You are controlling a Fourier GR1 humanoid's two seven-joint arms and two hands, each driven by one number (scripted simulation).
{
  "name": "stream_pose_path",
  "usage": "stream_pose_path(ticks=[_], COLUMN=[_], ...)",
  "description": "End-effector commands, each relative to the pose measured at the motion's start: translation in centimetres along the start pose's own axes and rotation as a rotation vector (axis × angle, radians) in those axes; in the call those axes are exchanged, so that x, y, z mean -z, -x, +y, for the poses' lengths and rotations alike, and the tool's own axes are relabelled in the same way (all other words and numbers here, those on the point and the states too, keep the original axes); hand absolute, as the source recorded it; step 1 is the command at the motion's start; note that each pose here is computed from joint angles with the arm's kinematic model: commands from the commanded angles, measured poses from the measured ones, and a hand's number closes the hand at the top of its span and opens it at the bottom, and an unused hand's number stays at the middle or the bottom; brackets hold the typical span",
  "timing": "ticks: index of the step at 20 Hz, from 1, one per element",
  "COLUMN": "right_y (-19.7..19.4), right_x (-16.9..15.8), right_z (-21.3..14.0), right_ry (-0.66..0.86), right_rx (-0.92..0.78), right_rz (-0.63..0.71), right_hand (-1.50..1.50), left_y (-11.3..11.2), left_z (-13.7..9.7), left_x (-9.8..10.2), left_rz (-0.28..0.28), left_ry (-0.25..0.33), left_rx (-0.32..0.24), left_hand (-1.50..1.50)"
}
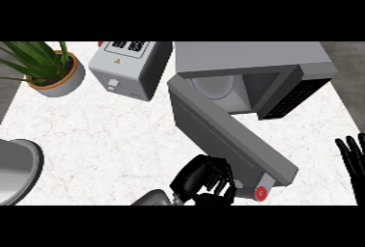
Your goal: Pick up the milk, place it into the microwave and close the microwave
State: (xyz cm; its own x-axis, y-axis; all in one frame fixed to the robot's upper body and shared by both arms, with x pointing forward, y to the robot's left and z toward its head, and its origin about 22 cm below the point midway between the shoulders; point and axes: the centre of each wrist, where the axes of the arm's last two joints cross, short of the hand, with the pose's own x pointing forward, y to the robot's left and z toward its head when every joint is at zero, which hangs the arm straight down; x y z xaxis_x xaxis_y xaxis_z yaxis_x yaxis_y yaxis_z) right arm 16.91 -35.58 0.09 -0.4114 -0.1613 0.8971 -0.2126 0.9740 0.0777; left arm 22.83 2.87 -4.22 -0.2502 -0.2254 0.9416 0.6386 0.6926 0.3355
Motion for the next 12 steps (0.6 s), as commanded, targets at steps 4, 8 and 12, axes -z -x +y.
stream_pose_path(ticks=[4, 8, 12], right_y=[-1.9, -2.6, -3.7], right_x=[1.6, 3.0, 3.6], right_z=[0.7, 0.9, -0.2], right_ry=[-0.102, -0.124, -0.123], right_rx=[0.025, 0.018, -0.012], right_rz=[-0.023, -0.047, -0.077], right_hand=[-1.5, -1.5, -1.5], left_y=[-1.6, -3.2, -4.4], left_z=[1.1, 2.6, 4.0], left_x=[3.2, 4.2, 5.5], left_rz=[0.01, -0.082, -0.179], left_ry=[-0.08, -0.24, -0.334], left_rx=[0.016, -0.088, -0.094], left_hand=[1.5, 1.5, -1.5])
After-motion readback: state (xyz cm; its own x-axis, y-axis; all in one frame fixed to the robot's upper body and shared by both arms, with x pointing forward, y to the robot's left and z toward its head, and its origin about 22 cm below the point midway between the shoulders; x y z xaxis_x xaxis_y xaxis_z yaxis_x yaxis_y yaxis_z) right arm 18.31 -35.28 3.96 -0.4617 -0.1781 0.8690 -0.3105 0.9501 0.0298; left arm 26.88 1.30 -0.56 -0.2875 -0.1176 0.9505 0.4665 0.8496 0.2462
